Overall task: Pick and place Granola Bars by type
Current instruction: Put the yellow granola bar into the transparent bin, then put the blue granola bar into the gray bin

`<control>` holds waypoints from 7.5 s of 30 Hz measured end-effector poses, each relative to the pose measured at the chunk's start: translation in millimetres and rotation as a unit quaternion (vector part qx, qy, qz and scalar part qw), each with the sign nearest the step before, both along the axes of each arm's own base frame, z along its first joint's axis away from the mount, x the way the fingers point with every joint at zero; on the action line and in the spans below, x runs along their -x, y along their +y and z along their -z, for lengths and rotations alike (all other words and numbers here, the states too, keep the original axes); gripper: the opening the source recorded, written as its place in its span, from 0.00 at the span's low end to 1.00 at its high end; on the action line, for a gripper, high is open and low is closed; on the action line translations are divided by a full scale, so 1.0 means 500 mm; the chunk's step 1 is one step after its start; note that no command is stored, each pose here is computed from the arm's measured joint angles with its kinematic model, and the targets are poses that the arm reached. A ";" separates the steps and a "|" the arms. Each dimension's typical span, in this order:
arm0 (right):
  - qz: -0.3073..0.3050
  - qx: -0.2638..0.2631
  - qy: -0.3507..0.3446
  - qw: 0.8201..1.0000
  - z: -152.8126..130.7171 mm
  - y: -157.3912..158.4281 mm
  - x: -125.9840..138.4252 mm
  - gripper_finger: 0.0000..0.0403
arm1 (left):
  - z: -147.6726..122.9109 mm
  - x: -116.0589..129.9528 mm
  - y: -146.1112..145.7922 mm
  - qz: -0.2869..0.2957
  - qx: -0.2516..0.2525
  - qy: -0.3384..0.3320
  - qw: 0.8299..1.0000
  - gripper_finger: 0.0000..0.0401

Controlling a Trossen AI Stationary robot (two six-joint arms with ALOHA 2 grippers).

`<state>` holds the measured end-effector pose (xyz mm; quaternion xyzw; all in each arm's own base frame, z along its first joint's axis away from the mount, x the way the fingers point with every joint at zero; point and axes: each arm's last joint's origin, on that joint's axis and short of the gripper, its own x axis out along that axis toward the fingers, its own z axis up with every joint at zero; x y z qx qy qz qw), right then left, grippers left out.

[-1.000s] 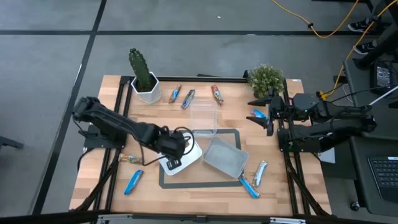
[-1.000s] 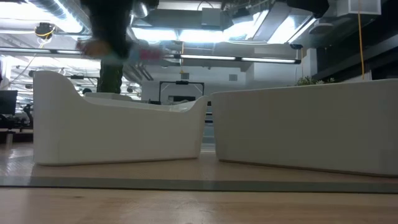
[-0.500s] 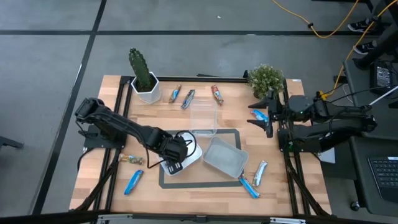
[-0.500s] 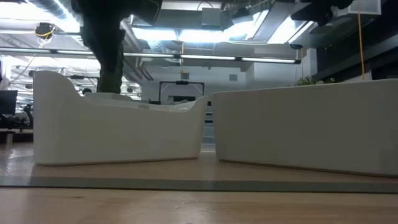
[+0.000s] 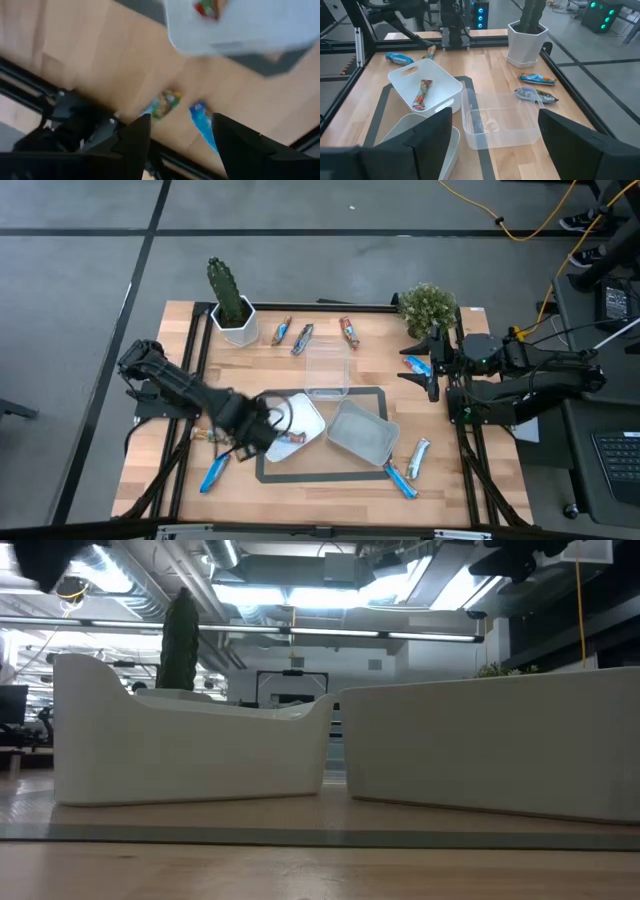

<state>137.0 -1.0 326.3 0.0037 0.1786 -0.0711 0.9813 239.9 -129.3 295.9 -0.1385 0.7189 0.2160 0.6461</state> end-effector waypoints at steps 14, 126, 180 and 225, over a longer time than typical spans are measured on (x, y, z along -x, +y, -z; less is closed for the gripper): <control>0.000 0.000 0.013 1.000 0.006 0.000 -0.007 0.73 | 0.232 0.119 -0.047 -0.022 -0.004 0.125 0.992 0.51; -0.066 -0.026 0.078 0.994 0.039 0.010 -0.053 0.73 | 0.079 -0.302 0.414 -0.079 -0.054 -0.243 0.965 0.17; -0.076 0.009 0.054 0.996 0.030 0.010 -0.058 0.73 | 0.079 0.155 -0.196 -0.294 0.103 -0.065 0.948 0.59; -0.079 -0.018 -0.003 0.997 0.010 0.012 -0.067 0.73 | -0.213 0.129 -0.115 -0.201 -0.054 -0.462 0.862 0.05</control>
